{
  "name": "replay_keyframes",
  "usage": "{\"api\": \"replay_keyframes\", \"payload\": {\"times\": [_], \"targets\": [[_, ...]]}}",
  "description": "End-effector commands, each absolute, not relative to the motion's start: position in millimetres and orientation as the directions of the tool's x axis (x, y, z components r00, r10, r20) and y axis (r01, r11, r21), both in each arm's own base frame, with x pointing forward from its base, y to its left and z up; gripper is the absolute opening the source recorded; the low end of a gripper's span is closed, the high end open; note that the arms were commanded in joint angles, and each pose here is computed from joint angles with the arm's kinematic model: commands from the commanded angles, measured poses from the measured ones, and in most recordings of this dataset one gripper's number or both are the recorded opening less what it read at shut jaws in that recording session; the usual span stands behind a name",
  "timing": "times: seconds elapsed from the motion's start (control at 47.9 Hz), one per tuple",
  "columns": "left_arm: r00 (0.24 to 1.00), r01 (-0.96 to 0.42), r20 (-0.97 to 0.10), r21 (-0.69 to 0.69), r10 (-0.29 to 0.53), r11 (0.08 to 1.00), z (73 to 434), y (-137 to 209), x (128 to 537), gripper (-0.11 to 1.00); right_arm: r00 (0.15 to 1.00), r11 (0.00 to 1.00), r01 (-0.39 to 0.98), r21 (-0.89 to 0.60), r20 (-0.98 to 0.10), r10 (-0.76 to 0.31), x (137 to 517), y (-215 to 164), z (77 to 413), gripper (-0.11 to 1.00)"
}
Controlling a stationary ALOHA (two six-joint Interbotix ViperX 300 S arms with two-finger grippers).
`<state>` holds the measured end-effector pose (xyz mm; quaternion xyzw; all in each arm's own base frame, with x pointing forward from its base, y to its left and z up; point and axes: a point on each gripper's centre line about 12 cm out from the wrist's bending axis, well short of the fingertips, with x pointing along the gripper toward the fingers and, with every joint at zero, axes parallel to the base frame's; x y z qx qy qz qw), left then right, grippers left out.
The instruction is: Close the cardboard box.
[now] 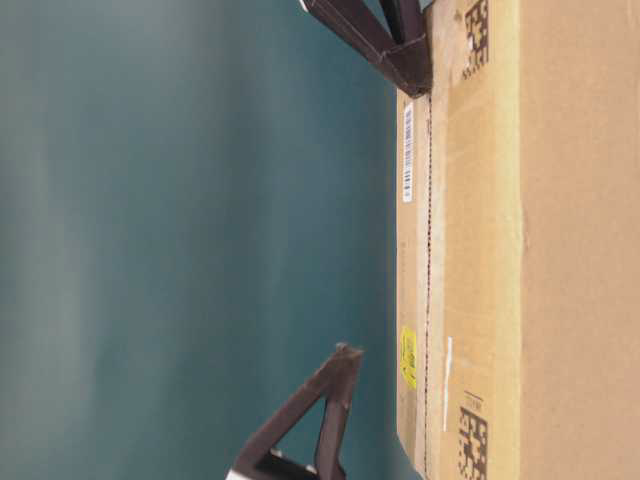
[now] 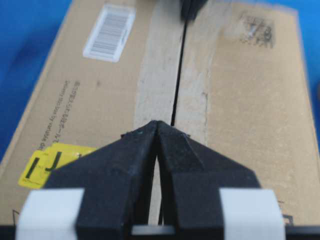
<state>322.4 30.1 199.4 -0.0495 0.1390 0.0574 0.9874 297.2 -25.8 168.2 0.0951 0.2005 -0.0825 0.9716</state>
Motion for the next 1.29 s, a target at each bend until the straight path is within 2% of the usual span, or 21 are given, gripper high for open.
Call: {"api": "replay_keyframes", "payload": {"times": [0.0,0.397,0.606,1.274], "targets": [[0.969,-0.122,-0.224,-0.083,0.100,0.989,202.0,29.0,320.5,0.00,0.913,0.968,0.200,0.153,-0.388,-0.127,298.0,-27.0,172.0,0.00],[0.981,-0.094,-0.180,-0.080,0.078,0.992,172.1,20.0,321.9,0.00,0.912,0.967,0.202,0.155,-0.390,-0.128,298.4,-27.1,171.8,0.00],[0.978,-0.093,-0.194,-0.076,0.076,0.993,158.7,19.0,317.9,0.00,0.912,0.967,0.201,0.154,-0.390,-0.127,298.4,-27.0,171.8,0.00],[0.975,-0.102,-0.207,-0.074,0.085,0.992,146.8,20.9,306.0,0.00,0.913,0.967,0.201,0.154,-0.387,-0.127,298.9,-27.1,172.5,0.00]]}}
